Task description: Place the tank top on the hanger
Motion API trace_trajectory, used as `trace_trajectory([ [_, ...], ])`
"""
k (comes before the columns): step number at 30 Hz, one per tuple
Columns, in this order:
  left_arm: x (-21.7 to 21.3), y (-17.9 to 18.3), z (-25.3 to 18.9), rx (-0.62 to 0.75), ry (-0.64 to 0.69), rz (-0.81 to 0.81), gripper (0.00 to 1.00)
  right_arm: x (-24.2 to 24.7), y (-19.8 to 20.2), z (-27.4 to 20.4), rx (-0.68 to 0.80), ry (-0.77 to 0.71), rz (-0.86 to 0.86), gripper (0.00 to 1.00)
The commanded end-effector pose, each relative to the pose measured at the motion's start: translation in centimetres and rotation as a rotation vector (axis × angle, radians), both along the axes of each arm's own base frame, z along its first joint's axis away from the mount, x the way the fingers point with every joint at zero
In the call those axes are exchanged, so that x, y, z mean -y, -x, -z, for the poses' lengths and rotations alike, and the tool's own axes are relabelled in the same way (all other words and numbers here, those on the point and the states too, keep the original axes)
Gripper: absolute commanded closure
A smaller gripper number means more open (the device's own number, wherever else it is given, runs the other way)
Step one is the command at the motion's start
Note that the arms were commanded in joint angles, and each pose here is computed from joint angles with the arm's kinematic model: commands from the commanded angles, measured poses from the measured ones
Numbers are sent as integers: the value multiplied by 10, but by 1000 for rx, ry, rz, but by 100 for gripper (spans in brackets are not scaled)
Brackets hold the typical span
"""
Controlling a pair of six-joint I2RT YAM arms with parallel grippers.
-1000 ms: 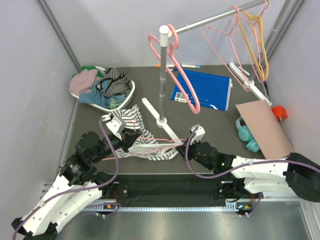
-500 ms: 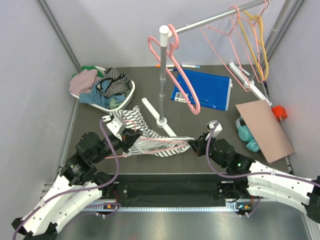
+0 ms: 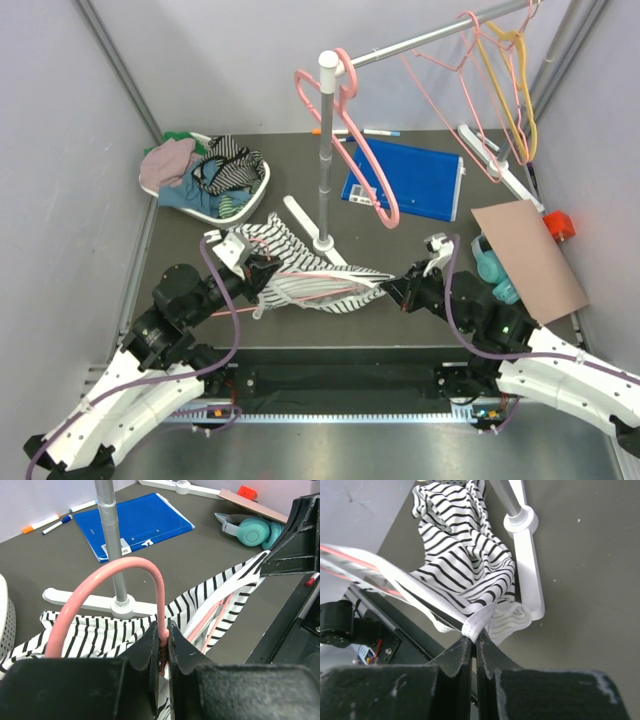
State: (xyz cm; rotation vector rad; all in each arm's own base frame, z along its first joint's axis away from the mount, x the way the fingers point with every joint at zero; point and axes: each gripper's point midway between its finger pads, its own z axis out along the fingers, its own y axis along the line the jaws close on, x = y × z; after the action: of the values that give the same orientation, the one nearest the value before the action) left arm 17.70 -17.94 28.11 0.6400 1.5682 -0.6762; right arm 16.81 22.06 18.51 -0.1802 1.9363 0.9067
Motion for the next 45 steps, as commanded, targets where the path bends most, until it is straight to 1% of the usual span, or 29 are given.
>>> trace_trajectory([
  [1, 1, -6, -22, 81, 40, -15, 100, -9, 2, -33, 22, -66, -39, 100],
  [9, 0, -5, -22, 84, 44, -14, 100, -43, 11, -55, 32, -151, -156, 100],
  [12, 2, -3, -22, 86, 47, 1, 100, -56, 17, -56, 26, -139, -182, 100],
  [15, 4, 0, -21, 85, 47, 20, 100, -69, 15, -62, 56, -112, -188, 100],
  [22, 4, 4, -22, 95, 50, 40, 100, -68, 0, -75, 100, -46, -136, 100],
  [26, 1, 5, -24, 103, 56, 28, 100, -59, -13, -85, 129, 3, -69, 100],
  [35, -5, 7, -29, 126, 75, 6, 100, -41, -27, -75, 142, 110, 16, 100],
  [41, -10, 9, -33, 144, 91, -7, 100, -46, -31, -60, 121, 159, 5, 100],
  [45, -9, 9, -33, 143, 91, -2, 100, -53, -31, -60, 123, 155, -16, 100],
])
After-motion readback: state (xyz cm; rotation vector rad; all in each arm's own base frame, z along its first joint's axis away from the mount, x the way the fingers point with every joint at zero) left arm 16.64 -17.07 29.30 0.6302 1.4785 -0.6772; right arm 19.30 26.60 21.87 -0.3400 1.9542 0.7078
